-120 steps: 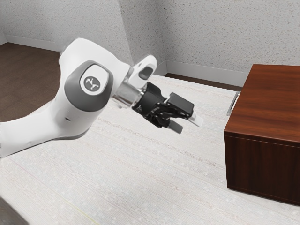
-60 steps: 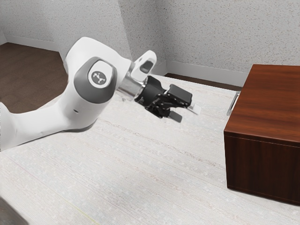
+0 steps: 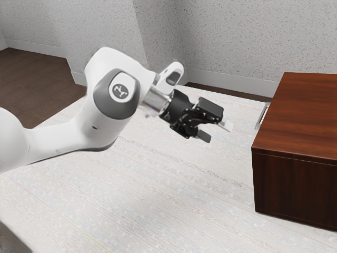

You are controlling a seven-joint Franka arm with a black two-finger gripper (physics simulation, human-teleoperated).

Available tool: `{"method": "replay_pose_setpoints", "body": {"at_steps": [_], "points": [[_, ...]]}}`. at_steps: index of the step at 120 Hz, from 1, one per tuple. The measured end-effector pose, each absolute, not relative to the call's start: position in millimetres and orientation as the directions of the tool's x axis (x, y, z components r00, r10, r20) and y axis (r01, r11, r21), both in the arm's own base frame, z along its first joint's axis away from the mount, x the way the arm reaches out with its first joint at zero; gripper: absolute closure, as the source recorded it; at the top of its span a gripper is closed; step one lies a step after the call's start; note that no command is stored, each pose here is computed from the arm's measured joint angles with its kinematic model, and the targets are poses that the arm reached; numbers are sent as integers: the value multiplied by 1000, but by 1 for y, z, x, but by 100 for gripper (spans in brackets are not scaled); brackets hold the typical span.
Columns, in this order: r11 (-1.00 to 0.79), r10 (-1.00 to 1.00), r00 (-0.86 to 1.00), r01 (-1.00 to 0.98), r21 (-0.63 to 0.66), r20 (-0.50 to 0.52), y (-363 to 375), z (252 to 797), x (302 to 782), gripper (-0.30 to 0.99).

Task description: Pull the drawer handle with one arm to open the drawer

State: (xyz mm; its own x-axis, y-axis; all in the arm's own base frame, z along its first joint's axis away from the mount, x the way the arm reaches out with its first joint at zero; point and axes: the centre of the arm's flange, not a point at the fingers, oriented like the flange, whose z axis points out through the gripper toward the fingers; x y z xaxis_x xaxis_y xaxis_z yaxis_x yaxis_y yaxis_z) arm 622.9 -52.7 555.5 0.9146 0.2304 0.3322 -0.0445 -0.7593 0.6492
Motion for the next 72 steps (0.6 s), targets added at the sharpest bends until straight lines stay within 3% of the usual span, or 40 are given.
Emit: {"method": "replay_pose_setpoints", "body": {"at_steps": [72], "points": [[-706,289,918,12,708,272,-50,541,662,0]]}}
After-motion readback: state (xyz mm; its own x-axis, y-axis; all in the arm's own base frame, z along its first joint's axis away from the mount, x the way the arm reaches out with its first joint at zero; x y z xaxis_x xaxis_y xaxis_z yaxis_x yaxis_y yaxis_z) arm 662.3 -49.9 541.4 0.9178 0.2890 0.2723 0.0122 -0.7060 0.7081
